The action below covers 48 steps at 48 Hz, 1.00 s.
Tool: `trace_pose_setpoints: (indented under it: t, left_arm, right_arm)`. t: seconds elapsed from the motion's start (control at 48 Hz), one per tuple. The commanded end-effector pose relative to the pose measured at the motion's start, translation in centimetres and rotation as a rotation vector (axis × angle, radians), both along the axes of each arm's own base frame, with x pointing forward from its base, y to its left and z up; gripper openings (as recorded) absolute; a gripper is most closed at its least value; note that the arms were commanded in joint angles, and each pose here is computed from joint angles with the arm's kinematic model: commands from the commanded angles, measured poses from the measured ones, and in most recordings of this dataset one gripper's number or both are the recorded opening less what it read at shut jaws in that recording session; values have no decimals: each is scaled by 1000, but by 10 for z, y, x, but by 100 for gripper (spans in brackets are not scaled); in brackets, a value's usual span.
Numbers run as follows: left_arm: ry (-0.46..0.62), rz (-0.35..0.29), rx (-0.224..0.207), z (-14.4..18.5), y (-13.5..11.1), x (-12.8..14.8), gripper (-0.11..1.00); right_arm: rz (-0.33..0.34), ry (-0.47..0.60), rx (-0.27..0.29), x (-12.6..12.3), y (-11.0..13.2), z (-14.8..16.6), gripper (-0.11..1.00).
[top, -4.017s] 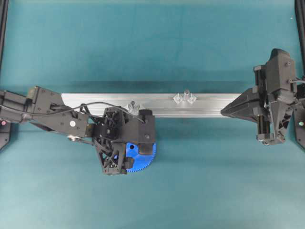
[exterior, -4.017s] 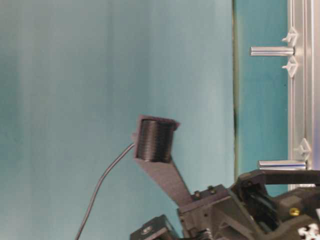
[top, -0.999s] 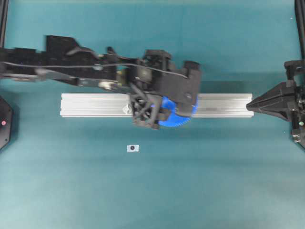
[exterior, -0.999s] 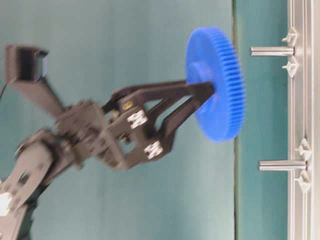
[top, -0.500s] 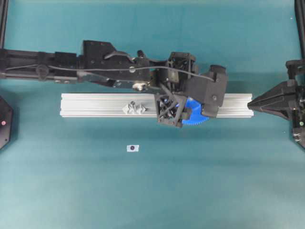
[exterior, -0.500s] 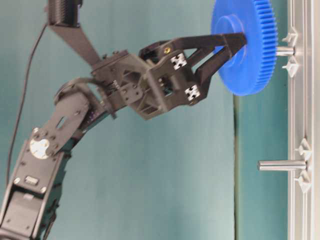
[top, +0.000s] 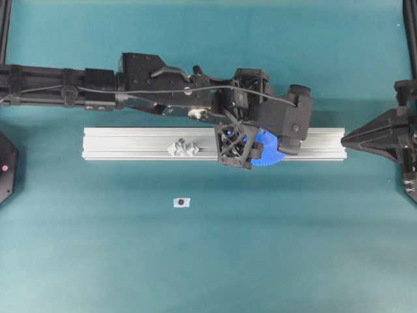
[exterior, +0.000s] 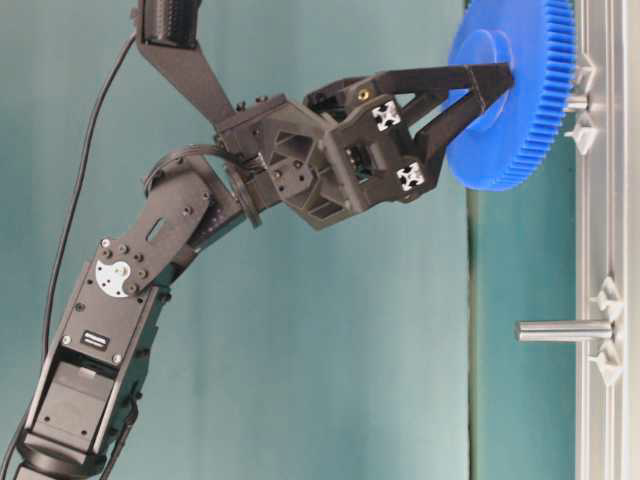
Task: Find the location of the shaft and insert the large gear.
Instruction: 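Align the gear's center hole above the right metal shaft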
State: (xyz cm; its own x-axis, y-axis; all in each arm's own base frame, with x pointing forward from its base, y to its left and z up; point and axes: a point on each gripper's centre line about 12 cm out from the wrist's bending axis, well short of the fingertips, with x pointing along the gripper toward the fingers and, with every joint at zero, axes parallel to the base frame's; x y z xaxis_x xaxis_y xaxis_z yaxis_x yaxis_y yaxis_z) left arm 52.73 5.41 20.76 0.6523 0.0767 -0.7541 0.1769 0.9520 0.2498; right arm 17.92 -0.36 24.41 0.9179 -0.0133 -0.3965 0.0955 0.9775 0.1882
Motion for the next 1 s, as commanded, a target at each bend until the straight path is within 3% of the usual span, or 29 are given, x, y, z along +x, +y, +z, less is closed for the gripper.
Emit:
trace_pose_setpoints:
  t: [0.0, 0.312, 0.978]
  left_arm:
    - [-30, 24, 7, 19, 13, -1, 72]
    - [1, 59, 8, 20, 32, -7, 72]
    - [41, 79, -4, 16, 37, -10, 72]
  right_arm:
    - [-7, -11, 4, 2, -1, 4, 2]
    - [-9, -9, 4, 2, -1, 4, 2]
    - [-10, -11, 4, 2, -2, 4, 2]
